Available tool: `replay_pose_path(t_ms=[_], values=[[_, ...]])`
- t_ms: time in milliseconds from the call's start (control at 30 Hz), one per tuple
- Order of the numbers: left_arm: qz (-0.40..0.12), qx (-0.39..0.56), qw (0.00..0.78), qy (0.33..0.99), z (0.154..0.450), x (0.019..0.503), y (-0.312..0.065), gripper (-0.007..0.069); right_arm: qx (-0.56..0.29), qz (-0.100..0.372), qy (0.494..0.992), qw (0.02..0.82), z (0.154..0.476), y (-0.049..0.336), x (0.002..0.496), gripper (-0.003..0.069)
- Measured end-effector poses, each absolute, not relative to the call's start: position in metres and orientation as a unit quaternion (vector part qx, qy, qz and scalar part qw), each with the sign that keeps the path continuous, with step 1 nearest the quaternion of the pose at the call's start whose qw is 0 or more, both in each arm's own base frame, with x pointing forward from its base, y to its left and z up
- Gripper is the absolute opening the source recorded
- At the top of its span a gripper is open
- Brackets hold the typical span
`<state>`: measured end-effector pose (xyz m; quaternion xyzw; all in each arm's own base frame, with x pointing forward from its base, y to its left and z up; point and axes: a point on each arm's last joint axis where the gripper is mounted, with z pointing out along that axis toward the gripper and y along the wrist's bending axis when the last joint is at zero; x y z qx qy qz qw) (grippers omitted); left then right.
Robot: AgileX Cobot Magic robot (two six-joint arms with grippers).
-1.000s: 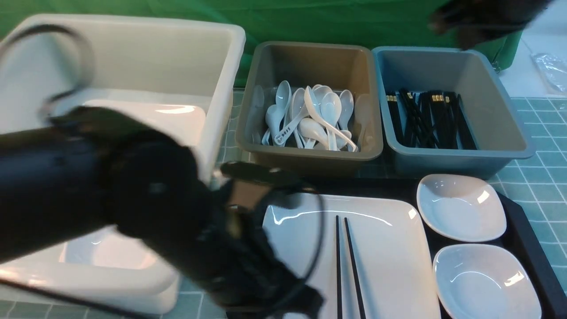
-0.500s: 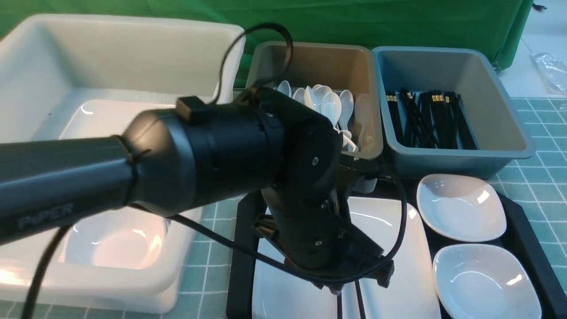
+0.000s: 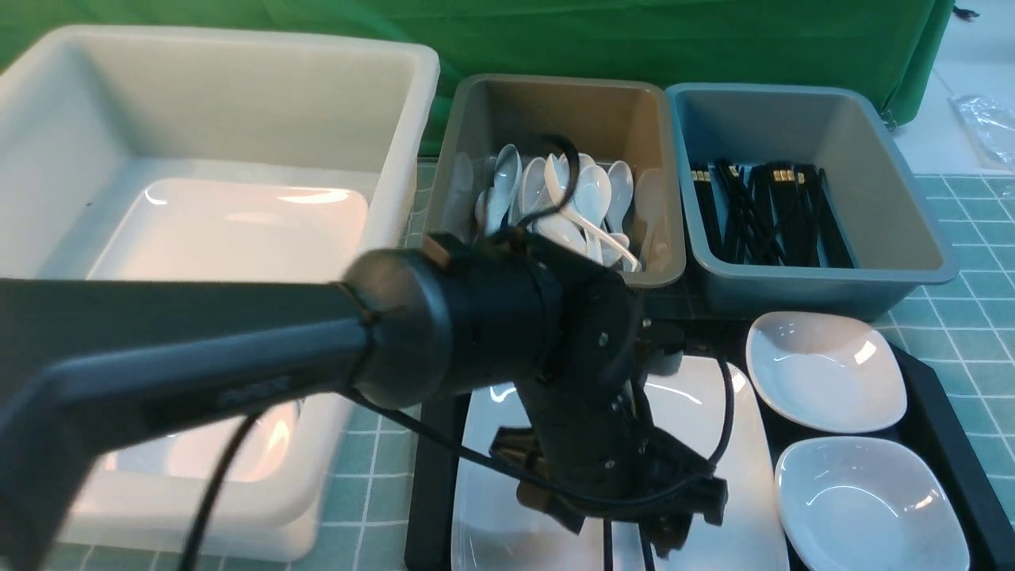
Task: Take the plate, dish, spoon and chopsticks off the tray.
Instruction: Use the right arm to grab a pair of chopsticks from the plate
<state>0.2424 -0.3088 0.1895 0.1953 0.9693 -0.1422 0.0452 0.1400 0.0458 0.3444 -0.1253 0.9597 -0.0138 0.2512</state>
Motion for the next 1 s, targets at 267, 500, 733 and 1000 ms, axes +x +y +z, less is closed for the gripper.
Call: replay_pose_path(t_ms=[267,500,733,1000], values=[[-0.124,0.209,0.041,0.969,0.182,0.245,-0.309,0.0584,-0.122,0.003,0.957,0.262,0.345,0.049,0.142,0.0083],[-0.038,0.27,0.081,0.959,0.24,0.254,-0.295,0.0563,-0.119,0.128,0.957,0.233,0.335,0.078,0.151,0.0213],[-0.005,0.239,0.13,0.962,0.303,0.261,-0.241,0.0172,-0.158,0.162,0.963,0.146,0.291,0.124,0.186,0.0515],[-0.003,0.086,0.124,0.989,0.309,0.261,-0.124,0.0013,-0.205,0.14,0.966,0.067,0.222,0.197,0.215,0.0649]])
